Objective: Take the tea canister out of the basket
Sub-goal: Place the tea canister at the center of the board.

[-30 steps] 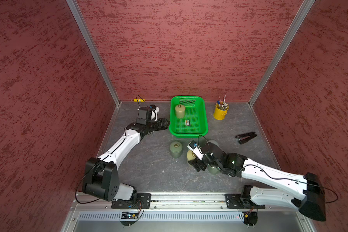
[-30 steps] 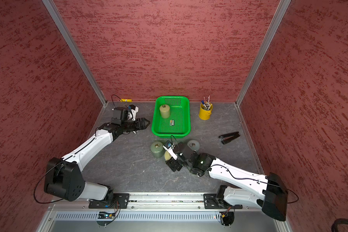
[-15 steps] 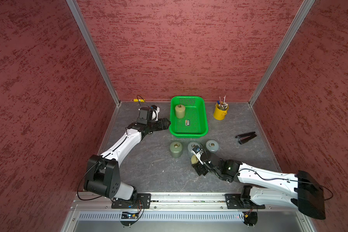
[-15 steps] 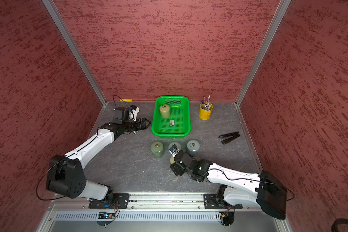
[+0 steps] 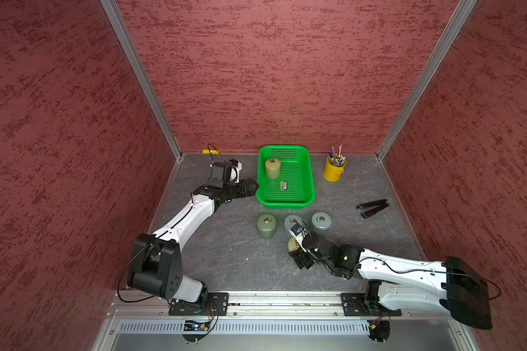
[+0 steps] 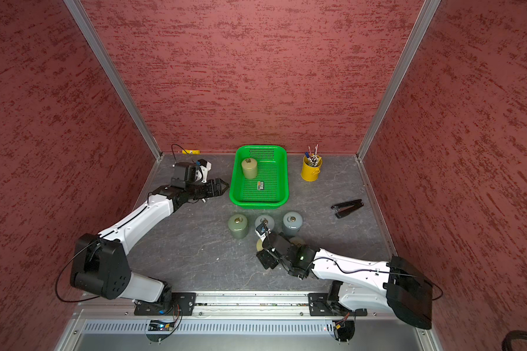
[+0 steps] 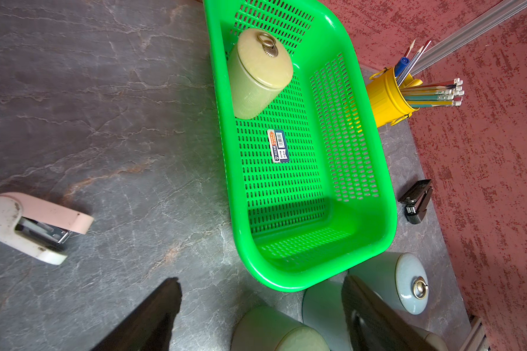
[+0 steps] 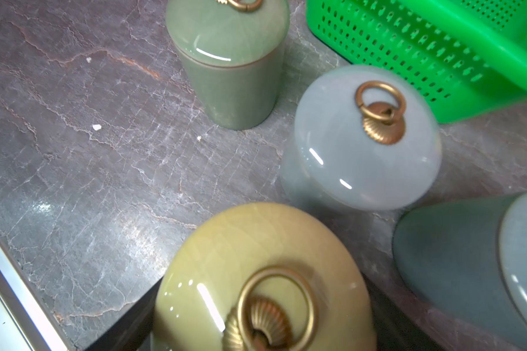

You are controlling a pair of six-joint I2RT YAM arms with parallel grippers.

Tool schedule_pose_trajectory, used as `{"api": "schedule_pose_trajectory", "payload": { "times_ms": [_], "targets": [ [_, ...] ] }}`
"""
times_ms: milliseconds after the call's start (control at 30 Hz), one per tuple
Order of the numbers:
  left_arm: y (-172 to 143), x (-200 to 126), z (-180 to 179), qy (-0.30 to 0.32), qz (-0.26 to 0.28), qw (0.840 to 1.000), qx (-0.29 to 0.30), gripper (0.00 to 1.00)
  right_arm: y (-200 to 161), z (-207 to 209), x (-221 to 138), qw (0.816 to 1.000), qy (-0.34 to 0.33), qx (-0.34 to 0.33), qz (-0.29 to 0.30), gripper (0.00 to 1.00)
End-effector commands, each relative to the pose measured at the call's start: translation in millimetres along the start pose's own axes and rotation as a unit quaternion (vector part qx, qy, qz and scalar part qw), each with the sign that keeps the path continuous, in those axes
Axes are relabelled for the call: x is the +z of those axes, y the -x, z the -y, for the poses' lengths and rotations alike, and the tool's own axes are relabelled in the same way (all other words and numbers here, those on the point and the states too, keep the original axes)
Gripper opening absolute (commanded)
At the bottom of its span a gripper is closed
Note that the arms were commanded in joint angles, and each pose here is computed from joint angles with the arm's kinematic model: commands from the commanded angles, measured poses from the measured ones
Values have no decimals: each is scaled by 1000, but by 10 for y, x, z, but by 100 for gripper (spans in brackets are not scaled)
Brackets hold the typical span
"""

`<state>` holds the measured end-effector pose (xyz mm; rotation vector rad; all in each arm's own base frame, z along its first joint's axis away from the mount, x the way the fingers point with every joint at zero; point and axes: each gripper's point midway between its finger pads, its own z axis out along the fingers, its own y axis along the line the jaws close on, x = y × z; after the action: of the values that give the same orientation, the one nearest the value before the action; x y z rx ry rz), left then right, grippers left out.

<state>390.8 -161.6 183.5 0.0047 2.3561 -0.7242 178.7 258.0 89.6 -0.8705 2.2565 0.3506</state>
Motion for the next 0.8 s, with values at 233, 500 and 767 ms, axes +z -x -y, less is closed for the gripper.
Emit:
{"api": "schedule_pose_trajectory", "payload": {
  "times_ms": [233,500,767],
  "targets": [
    [84,-9,44,-7,9,1000,8,88,234,-82,22,999,1,14,44,10],
    [69,5,42,-7,7,1000,8,88,229,-80,35,999,-2,14,47,48],
    [65,1,40,-7,7,1000,8,89,200,-88,56,999,-4,15,42,83]
  ]
}}
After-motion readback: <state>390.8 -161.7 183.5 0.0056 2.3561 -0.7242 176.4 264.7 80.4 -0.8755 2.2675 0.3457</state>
